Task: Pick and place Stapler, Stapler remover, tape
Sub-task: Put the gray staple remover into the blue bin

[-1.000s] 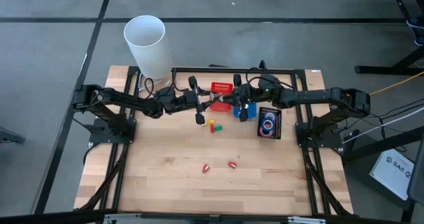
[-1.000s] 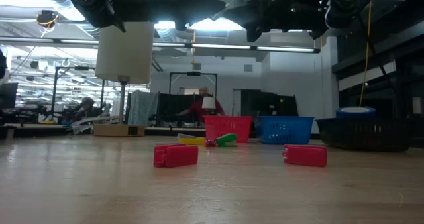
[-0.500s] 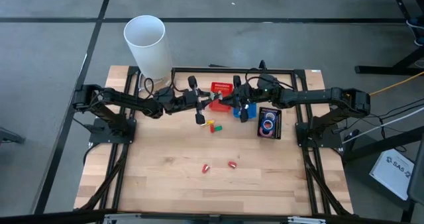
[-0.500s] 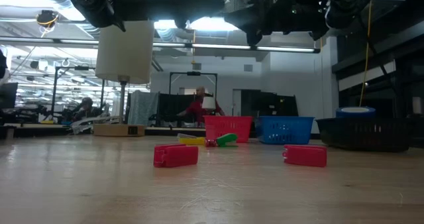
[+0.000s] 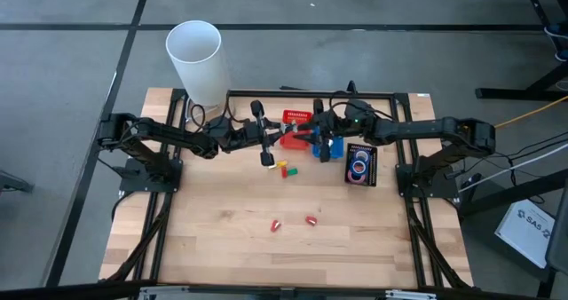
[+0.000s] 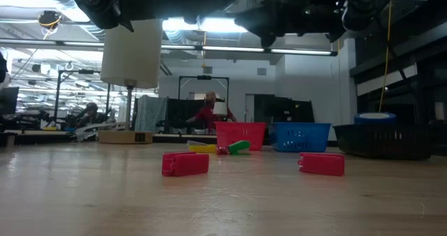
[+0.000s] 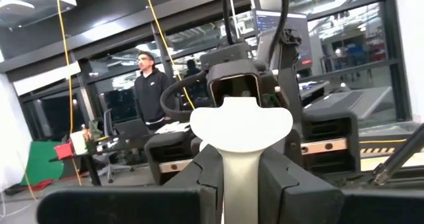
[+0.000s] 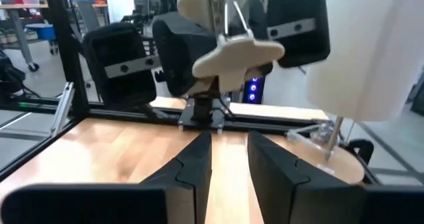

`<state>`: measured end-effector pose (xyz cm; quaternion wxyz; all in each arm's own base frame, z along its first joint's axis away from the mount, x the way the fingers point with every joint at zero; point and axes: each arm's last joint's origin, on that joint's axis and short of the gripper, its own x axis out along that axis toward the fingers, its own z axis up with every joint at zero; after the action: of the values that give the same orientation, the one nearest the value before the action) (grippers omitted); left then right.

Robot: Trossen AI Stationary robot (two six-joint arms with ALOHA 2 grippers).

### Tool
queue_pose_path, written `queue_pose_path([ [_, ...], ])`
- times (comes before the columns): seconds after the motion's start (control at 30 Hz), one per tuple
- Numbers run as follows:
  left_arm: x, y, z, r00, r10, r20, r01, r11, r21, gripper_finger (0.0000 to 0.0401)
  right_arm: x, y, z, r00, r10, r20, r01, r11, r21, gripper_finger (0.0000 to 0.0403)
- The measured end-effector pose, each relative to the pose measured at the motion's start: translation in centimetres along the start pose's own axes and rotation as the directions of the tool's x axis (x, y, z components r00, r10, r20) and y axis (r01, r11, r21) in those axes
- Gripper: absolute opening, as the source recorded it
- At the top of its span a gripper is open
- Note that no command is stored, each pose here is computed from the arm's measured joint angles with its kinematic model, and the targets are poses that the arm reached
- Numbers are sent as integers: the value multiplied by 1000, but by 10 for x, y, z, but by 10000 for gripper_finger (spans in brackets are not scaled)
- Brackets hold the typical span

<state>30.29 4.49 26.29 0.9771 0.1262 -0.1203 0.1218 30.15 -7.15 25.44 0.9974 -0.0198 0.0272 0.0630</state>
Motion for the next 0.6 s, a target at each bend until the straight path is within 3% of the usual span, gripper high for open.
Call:
queue_pose_path([
  [0.23,0,0,-3,999,10,-37,-9,1000,14,39,8,3,-6,1000,17,22,-17,1000,-4,101],
  [0.47,-1,1,-9,989,95,-117,-77,986,146,39,9,3,-5,999,10,33,-12,998,55,101],
  [0.6,-1,-1,-11,984,107,-139,-75,973,217,39,9,1,-6,998,-50,25,47,994,94,101],
])
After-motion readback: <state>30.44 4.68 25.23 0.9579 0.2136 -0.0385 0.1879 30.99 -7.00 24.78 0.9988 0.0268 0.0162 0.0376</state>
